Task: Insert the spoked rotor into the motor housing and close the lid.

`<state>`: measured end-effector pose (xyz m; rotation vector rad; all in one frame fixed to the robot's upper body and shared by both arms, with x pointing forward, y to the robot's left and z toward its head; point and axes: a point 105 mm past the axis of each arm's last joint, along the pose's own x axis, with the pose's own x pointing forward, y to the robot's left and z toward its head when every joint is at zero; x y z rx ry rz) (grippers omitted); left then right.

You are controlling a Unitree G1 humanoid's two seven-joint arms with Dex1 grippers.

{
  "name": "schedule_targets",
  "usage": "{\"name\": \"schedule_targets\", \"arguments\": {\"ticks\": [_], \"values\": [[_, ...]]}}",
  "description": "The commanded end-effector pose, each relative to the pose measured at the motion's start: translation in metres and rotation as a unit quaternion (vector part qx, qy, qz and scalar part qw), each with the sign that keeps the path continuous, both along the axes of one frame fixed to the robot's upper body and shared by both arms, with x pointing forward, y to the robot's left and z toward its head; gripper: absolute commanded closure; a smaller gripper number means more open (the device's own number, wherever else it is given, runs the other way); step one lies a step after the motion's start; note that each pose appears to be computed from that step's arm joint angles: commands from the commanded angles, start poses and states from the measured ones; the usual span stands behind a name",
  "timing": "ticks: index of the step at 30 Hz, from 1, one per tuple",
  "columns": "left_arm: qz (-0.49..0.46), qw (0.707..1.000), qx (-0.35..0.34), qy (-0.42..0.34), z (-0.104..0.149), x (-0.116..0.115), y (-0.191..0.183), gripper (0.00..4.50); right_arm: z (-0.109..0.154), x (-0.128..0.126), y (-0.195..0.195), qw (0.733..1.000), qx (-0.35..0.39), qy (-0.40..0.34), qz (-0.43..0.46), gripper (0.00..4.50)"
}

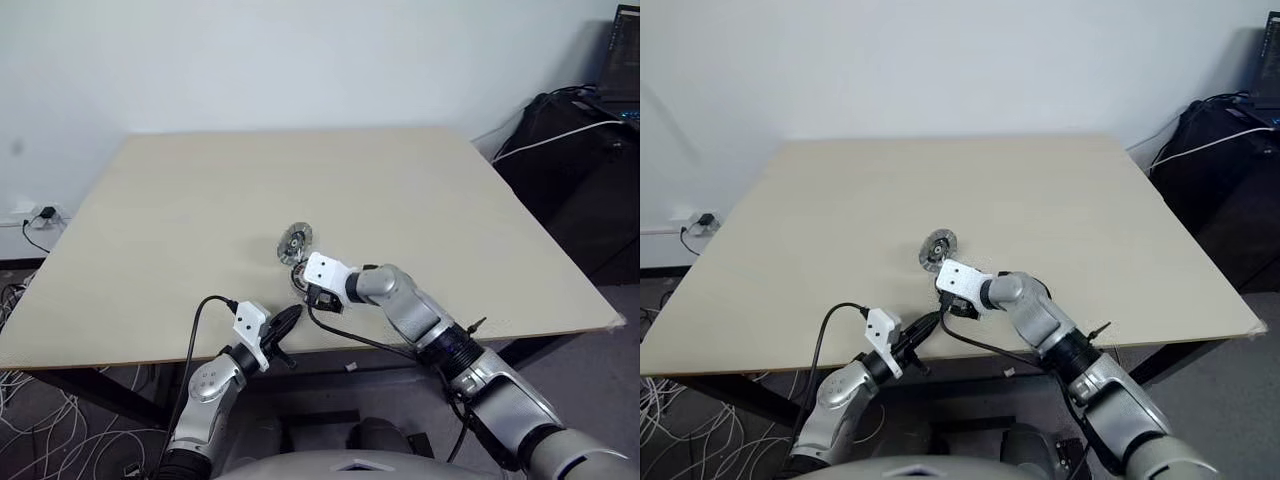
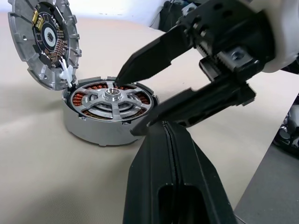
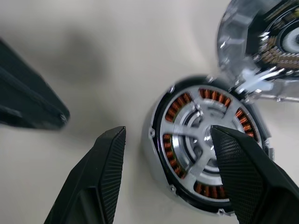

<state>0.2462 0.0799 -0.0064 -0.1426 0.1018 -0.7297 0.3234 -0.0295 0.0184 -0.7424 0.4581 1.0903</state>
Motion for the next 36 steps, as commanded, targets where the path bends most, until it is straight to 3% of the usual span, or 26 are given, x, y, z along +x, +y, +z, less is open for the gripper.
{"name": "schedule_targets", "arguments": {"ticks": [1,20,23,31,36], "values": [[0.002,1.0,-0.008,-0.015,0.008,0.004,-0.003,4.5,0.008,0.005,0.004,0.999,-0.013,-0.016,0.028,1.4],[0.006,1.0,-0.015,-0.002,0.007,0.003,-0.005,4.5,-0.001,0.006,-0.011,0.992,-0.088,0.033,0.082,1.4],[0.008,1.0,-0.016,0.0,0.007,0.003,-0.005,4.5,-0.002,0.006,-0.01,0.992,-0.088,0.036,0.082,2.03],[0.014,1.0,-0.018,0.004,0.006,0.004,-0.005,4.5,-0.004,0.005,-0.013,0.992,-0.092,0.038,0.081,4.48],[0.013,1.0,-0.02,0.004,0.006,0.004,-0.006,4.5,-0.003,0.005,-0.013,0.992,-0.087,0.038,0.078,4.49]]}}
